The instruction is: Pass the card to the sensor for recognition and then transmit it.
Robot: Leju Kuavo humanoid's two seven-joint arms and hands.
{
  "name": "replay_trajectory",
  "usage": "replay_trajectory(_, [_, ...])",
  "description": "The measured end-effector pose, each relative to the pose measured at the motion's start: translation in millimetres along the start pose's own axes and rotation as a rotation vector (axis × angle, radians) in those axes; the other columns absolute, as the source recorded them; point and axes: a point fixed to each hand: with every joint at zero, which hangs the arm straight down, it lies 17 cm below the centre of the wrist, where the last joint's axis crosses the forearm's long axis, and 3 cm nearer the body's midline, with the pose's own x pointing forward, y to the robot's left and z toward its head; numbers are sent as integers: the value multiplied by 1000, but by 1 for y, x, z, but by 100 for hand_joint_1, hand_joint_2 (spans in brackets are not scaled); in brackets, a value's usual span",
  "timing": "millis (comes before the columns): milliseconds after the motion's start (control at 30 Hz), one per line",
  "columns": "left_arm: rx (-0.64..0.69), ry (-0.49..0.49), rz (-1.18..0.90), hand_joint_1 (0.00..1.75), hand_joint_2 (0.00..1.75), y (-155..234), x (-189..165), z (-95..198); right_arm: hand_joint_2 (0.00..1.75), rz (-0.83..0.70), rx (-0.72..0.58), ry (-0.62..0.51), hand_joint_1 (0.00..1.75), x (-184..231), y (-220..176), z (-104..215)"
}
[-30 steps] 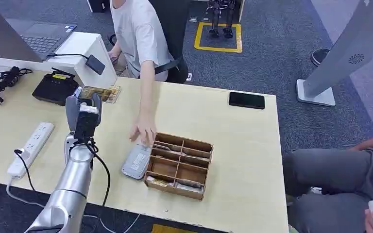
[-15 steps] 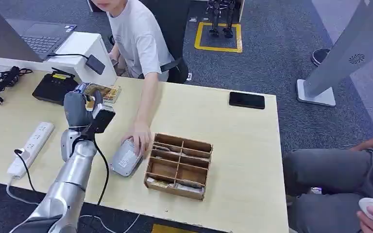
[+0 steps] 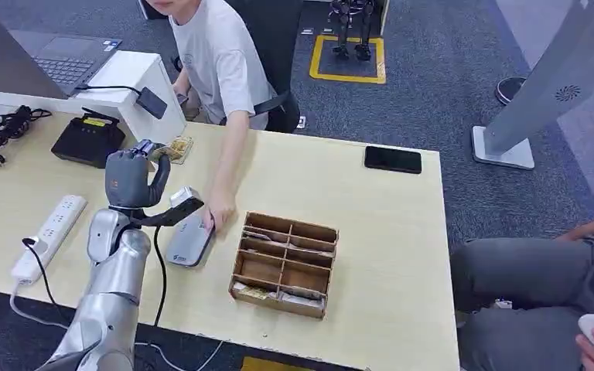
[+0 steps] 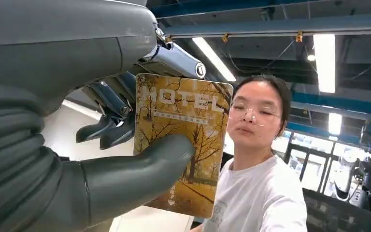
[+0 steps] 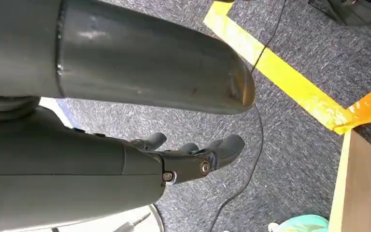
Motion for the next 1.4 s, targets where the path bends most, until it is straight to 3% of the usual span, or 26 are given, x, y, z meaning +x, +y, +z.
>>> replay_trajectory(367, [-9, 7, -11, 175, 175, -2, 0, 3, 0, 9, 2, -1, 0, 0, 0, 0])
replay_trajectory(400, [-8, 9, -10, 0, 175, -2, -1, 3, 0, 9, 2, -1, 0, 0, 0, 0])
replay_trajectory(1033, [45, 50, 30, 0, 175, 9, -6, -3, 0, 26, 9, -9, 0, 3, 3, 1])
replay_trajectory(1067, [46, 50, 30, 0, 0, 9, -6, -3, 0, 26, 9, -9, 0, 3, 3, 1])
replay_trajectory(1267, [62, 62, 37, 0, 0, 13, -8, -8, 0, 30, 10, -3, 0, 1, 3, 1])
replay_trajectory(1300, [68, 68, 41, 0, 175, 14, -9, -9, 0, 31, 11, -3, 0, 1, 3, 1])
replay_trajectory(1400, [87, 90, 55, 0, 175, 18, -14, -11, 0, 35, 10, -5, 0, 2, 3, 1])
